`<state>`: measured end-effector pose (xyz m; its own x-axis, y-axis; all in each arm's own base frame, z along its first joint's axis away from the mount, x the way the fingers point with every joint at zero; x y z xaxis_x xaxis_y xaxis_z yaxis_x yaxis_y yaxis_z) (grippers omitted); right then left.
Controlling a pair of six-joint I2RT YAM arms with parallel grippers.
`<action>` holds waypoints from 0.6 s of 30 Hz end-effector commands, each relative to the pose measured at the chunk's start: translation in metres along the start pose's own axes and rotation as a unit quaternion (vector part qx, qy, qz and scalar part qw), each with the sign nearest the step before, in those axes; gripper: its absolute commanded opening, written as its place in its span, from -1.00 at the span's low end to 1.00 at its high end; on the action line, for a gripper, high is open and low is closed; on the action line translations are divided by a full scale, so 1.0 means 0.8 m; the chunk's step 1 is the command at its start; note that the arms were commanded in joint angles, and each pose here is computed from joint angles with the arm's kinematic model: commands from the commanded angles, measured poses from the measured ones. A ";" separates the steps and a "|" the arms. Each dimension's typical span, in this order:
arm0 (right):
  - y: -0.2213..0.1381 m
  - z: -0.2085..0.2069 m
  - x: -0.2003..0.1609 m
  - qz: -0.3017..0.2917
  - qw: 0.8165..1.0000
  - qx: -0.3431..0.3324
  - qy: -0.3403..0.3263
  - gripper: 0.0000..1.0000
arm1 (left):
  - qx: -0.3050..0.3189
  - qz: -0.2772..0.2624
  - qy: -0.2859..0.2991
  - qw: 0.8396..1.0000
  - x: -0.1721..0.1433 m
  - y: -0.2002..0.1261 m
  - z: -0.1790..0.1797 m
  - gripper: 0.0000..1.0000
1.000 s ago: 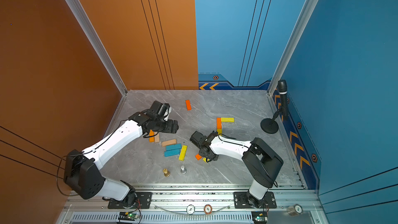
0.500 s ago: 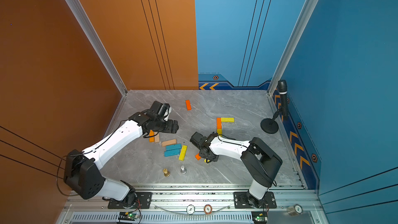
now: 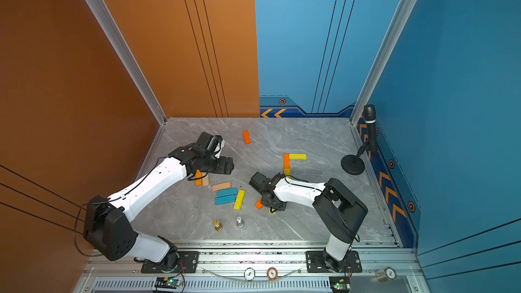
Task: Assemble the number 6 with building blocks
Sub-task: Pick up the building block from the center of the board.
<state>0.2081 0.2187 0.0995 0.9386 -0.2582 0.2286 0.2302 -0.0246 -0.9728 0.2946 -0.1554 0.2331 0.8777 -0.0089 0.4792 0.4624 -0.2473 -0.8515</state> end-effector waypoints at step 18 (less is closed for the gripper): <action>-0.096 -0.132 0.148 -0.122 0.946 0.078 0.291 -0.43 | -0.027 0.017 -0.009 0.999 -0.008 0.006 -0.006 0.82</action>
<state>0.2693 0.1004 0.2029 0.6394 -0.6824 0.3542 0.4848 0.0002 -0.8746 0.2942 -0.1585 0.2325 0.8803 -0.0037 0.4745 0.4552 -0.2757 -0.8466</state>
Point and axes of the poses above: each gripper's point midway between its finger pads, its own y axis out along the fingers, its own z axis along the line the jaws close on, x = y × z, the point moved 8 cm from there along -y, back along the fingers, and after that the axes turned 3 degrees about -y, right-handed, at the moved point
